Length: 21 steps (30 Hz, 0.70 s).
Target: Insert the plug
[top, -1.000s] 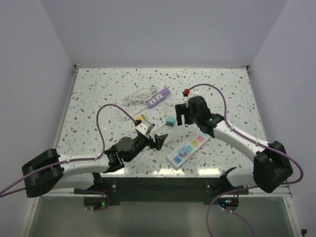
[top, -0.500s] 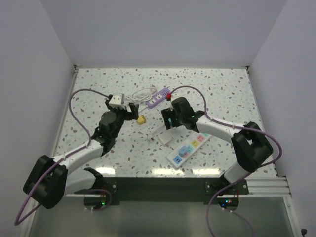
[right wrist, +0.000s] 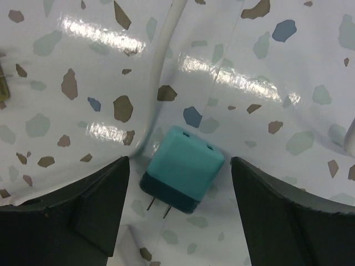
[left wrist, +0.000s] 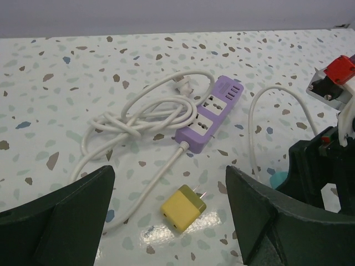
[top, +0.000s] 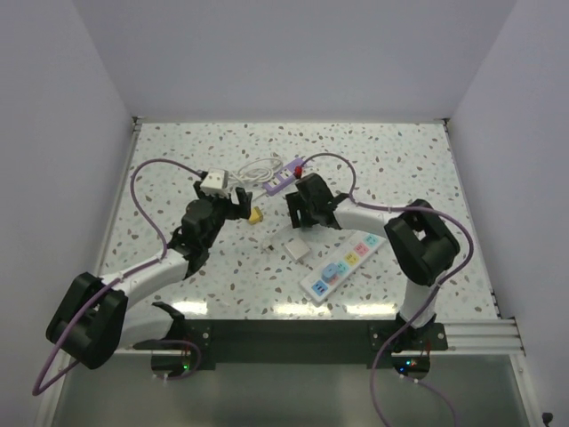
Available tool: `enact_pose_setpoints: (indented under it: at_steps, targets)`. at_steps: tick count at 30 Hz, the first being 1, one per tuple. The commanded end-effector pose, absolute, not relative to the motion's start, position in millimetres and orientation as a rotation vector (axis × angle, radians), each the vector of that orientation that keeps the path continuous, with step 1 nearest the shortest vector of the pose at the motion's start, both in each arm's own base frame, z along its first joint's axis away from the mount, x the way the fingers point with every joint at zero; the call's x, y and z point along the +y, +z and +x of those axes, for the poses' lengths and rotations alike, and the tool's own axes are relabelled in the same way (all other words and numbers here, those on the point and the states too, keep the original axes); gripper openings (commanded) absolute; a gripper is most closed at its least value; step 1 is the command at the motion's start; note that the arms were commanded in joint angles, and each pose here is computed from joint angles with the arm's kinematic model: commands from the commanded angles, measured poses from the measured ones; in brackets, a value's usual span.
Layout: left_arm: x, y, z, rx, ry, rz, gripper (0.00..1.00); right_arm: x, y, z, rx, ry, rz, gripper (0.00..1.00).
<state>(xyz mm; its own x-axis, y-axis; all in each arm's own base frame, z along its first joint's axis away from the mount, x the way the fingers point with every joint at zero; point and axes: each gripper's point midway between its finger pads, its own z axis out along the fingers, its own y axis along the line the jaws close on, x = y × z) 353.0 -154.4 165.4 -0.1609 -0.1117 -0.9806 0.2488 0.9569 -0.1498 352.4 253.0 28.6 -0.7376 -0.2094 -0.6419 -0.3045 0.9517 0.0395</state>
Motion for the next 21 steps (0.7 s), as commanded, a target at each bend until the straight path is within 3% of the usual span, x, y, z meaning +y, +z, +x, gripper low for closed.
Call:
enact_pose_setpoints:
  at_steps: [1, 6, 9, 13, 18, 21]
  targets:
    - [-155, 178, 355, 1.665, -0.327, 0.109, 0.87, 266, 47, 379, 2.353, 0.189, -0.266, 0.77]
    - [-154, 176, 352, 1.663, -0.333, 0.116, 0.87, 262, 35, 386, 2.379, 0.125, -0.260, 0.71]
    - [-156, 175, 351, 1.666, -0.338, 0.123, 0.87, 256, 31, 387, 2.394, 0.071, -0.271, 0.50]
    - [-160, 175, 349, 1.658, -0.356, 0.152, 0.87, 250, 32, 385, 2.398, 0.044, -0.271, 0.35]
    - [-166, 170, 347, 1.660, -0.382, 0.178, 0.87, 244, 46, 384, 2.373, 0.031, -0.260, 0.38]
    - [-171, 170, 344, 1.656, -0.394, 0.201, 0.87, 243, 54, 383, 2.353, 0.037, -0.256, 0.28]
